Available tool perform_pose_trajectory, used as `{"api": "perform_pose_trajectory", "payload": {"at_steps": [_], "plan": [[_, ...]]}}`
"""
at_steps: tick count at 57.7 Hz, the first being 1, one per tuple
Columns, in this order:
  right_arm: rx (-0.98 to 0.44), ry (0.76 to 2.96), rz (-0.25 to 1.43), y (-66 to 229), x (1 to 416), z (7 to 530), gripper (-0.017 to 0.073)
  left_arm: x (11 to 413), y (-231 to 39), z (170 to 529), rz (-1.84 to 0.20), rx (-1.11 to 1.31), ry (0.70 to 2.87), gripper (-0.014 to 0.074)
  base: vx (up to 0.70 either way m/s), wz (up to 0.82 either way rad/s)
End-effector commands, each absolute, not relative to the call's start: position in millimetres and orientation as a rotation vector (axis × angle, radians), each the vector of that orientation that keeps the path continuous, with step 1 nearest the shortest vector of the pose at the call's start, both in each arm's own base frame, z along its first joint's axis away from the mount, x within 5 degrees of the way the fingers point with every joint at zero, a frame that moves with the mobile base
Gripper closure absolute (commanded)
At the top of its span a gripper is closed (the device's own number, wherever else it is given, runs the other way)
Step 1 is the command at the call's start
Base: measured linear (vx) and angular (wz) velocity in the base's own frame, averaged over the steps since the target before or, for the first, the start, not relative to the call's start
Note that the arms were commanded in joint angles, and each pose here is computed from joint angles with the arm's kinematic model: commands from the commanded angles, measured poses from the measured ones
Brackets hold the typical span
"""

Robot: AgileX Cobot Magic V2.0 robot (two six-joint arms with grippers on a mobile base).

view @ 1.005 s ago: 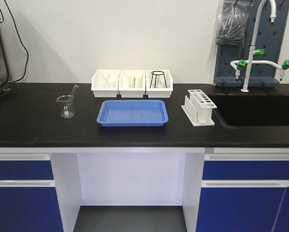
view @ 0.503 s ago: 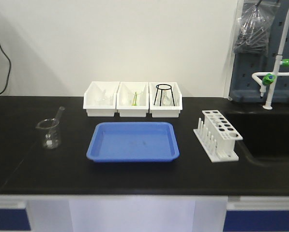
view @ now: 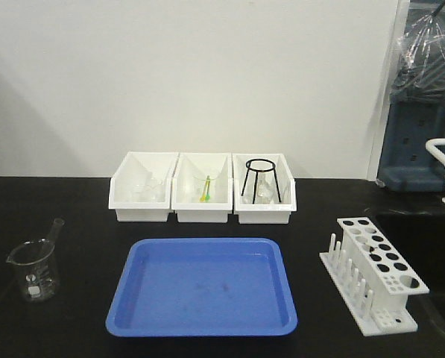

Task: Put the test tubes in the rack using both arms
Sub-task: 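Drive the base forward up to the bench with the white bins, then grasp the clear glass test tube by the beaker with the left gripper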

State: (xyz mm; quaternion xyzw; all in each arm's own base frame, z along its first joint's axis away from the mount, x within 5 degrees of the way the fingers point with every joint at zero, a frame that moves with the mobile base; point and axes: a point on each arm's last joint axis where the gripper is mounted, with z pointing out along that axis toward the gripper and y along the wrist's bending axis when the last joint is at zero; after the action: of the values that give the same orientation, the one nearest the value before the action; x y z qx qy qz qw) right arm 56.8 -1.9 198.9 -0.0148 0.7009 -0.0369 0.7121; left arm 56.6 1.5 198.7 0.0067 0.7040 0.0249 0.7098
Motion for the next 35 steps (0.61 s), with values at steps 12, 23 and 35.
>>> {"api": "perform_pose_trajectory", "payload": {"at_steps": [12, 23, 35], "plan": [[-0.039, 1.48, -0.093, -1.7, 56.5, 202.0, 0.0568, 53.8, 1.2, 215.5, 0.045, 0.006, 1.445, 0.0598, 0.34, 0.03], [-0.039, 1.48, -0.093, -1.7, 56.5, 202.0, 0.0568, 53.8, 1.2, 215.5, 0.045, 0.006, 1.445, 0.0598, 0.28, 0.01], [-0.039, 1.48, -0.093, -1.7, 56.5, 202.0, 0.0568, 53.8, 1.2, 215.5, 0.045, 0.006, 1.445, 0.0598, 0.22, 0.02]]}}
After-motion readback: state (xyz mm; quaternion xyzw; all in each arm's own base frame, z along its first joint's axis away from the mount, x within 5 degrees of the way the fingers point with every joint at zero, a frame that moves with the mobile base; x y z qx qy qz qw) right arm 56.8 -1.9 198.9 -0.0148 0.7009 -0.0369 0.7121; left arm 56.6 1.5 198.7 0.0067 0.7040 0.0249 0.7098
